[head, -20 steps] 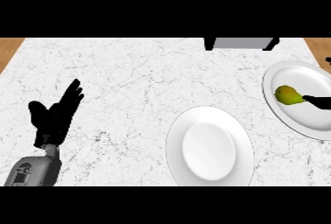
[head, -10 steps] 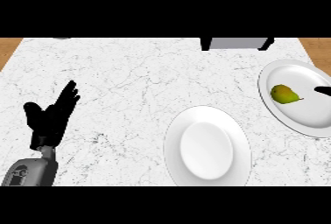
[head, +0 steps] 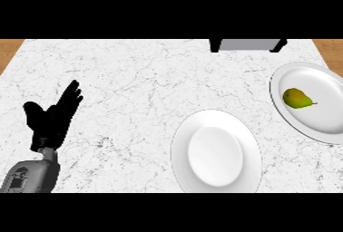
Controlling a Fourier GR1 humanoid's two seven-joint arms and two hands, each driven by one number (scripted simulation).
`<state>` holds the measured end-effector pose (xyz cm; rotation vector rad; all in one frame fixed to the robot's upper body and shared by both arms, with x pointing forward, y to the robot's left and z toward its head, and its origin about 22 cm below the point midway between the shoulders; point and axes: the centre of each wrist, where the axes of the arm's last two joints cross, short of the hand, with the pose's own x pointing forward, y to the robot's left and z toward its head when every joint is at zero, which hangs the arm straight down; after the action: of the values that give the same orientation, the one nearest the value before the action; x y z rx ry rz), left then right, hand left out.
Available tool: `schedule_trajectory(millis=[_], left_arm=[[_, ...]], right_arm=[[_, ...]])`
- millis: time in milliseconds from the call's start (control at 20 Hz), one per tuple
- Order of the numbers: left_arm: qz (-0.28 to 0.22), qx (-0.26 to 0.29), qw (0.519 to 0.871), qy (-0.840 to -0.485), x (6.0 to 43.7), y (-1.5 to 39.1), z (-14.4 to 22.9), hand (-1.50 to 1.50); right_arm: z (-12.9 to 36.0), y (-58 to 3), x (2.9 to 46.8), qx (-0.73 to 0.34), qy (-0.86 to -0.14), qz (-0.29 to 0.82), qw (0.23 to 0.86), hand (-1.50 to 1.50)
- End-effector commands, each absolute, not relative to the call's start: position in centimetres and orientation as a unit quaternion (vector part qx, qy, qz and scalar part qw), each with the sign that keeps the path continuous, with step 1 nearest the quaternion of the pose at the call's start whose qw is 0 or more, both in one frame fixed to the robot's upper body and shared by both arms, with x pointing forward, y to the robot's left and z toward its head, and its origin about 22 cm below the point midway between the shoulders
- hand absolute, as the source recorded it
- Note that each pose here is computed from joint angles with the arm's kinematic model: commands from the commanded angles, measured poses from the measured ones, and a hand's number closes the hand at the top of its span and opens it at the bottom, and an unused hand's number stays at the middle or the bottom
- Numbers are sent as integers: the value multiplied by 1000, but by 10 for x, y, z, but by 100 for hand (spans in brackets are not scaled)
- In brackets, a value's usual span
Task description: Pick the pear from the plate and place it in the plate
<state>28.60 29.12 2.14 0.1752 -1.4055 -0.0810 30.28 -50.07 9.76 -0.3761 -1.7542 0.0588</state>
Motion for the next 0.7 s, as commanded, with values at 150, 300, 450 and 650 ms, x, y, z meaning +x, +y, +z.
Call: schedule_trajectory(millis=[150,300,450,650], left_arm=[[-35,82,754,-651,283,288,28,0],[-33,85,752,-653,298,290,27,0],[-48,70,763,-641,256,300,8,0],[-37,68,759,-646,283,286,10,0]], right_arm=[[100,-537,280,-160,-769,22,619,-150],[74,-542,268,-179,-769,17,613,-150],[96,-563,258,-195,-758,15,622,-150],[81,-575,237,-192,-759,26,621,-150]])
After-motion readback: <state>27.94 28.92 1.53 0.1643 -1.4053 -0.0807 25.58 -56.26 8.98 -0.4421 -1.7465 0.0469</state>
